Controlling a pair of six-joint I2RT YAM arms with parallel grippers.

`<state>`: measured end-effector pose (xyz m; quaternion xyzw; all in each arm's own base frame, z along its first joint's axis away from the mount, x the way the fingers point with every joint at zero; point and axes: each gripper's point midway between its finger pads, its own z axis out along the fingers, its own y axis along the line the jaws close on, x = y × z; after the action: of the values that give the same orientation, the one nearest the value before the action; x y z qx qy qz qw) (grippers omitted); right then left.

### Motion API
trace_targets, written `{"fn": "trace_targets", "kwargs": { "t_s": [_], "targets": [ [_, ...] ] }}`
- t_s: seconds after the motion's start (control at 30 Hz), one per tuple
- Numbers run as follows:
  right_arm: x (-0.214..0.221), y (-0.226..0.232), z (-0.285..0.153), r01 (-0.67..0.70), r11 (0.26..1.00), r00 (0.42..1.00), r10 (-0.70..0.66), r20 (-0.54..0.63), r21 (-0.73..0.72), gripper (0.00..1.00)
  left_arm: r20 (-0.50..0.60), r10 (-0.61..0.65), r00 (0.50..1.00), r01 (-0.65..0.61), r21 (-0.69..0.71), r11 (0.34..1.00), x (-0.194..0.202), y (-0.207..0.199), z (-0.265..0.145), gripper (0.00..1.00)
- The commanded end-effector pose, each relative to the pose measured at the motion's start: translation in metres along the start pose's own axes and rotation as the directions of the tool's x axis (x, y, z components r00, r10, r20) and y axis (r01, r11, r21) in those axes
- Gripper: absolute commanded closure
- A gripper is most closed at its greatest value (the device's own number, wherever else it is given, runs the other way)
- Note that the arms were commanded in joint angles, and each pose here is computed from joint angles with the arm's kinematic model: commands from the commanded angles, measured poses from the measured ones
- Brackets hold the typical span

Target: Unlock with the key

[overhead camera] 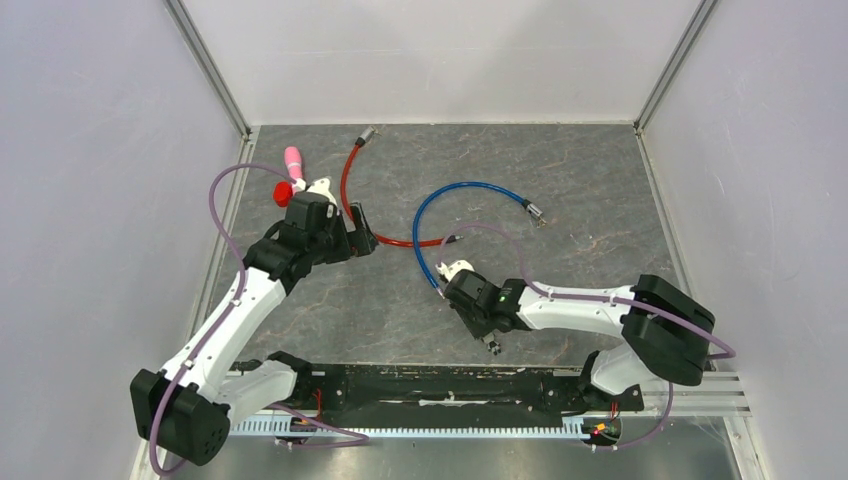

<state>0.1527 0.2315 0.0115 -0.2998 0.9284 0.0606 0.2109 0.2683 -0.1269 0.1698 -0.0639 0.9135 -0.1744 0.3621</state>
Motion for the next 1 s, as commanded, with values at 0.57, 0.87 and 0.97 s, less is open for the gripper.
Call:
{"fn": "trace_targets", "kwargs": {
  "t_s": [0.57, 0.87, 0.97],
  "targets": [
    [-0.071, 0.029, -0.067, 0.091, 0.95, 0.87, 0.069, 0.489, -0.298, 1.0, -0.038, -0.087, 0.996, 0.095, 0.425, 0.9, 0.019, -0.097, -0.029, 0.01],
    [-0.115, 0.037, -0.133, 0.204, 0.84, 0.669, 0.255, 0.698, -0.503, 1.0, -0.007, -0.067, 0.998, 0.057, 0.625, 0.779, 0.03, -0.142, -0.051, 0.03],
    [-0.124, 0.041, -0.152, 0.255, 0.812, 0.617, 0.281, 0.735, -0.525, 1.0, -0.001, -0.053, 0.999, 0.04, 0.663, 0.747, 0.035, -0.153, -0.055, 0.04]
  ]
}}
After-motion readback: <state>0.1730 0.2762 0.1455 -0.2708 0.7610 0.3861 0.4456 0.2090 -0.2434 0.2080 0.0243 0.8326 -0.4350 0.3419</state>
